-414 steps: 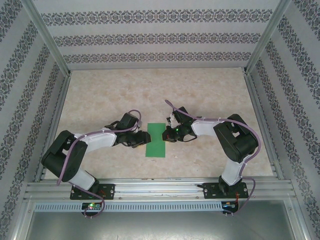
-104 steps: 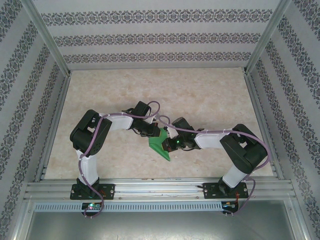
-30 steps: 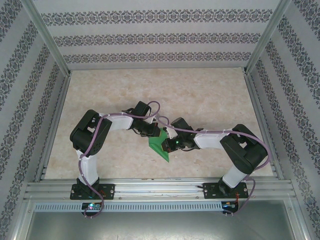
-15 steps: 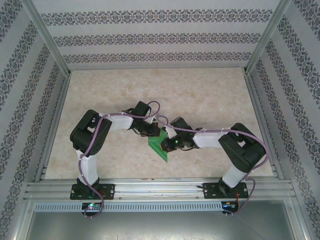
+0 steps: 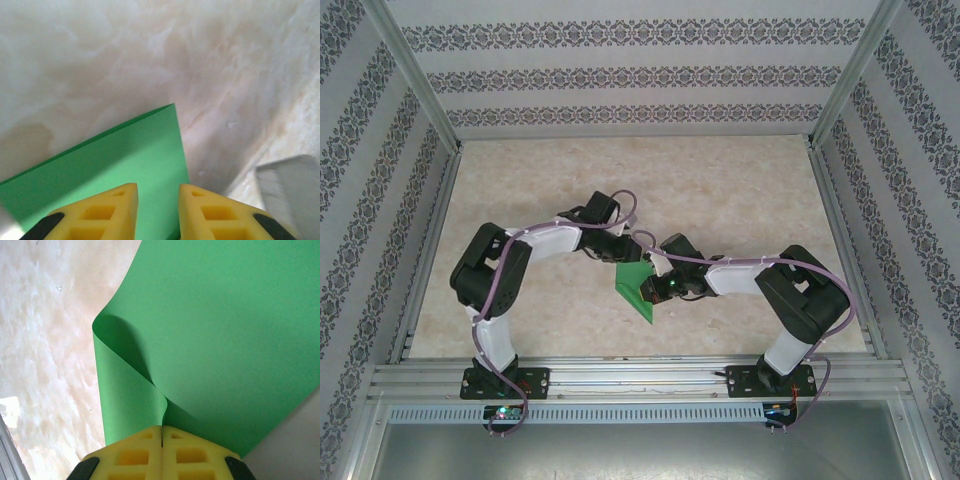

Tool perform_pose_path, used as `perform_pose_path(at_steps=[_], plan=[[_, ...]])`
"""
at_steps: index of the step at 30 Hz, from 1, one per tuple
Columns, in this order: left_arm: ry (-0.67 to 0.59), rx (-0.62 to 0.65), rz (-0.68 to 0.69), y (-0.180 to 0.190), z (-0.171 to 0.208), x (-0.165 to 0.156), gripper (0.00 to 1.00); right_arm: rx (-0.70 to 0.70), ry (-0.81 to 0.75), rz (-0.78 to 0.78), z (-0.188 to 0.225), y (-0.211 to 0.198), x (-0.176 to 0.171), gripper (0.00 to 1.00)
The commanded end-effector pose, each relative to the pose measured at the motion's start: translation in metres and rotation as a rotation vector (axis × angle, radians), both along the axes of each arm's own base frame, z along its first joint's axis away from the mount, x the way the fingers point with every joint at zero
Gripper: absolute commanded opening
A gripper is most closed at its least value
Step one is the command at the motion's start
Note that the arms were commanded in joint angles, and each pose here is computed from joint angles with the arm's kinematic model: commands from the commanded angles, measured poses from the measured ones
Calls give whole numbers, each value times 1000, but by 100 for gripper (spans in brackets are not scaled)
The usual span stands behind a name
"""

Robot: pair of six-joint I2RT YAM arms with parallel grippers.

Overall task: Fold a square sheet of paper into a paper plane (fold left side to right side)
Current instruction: Third fold the triangle at the center of the table.

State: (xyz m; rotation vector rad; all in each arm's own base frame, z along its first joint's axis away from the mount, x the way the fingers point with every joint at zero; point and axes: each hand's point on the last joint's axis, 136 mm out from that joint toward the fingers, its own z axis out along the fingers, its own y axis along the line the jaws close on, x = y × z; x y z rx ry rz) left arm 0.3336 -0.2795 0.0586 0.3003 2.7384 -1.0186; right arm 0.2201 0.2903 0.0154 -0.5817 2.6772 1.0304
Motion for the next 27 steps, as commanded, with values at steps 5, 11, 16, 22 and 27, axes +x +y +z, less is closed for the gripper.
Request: perform_pose_path(at_steps=[5,11,16,22,27], plan=[[-135,16,104,53,50,8,30,-102,59,9,-26,-17,-17,0],[-185,-33,147,72,69,-20,23,-115,68,9,-28,-20,-19,0],[-158,-134,179,72,68,-47,19,-121,75,14,-30,-21,-21,0],[-111,-195,231,76,56,-70,15,-130,78,17,-30,-21,-20,0],[-78,-257,252,72,51,-78,14,-141,80,16,-31,-21,-19,0]])
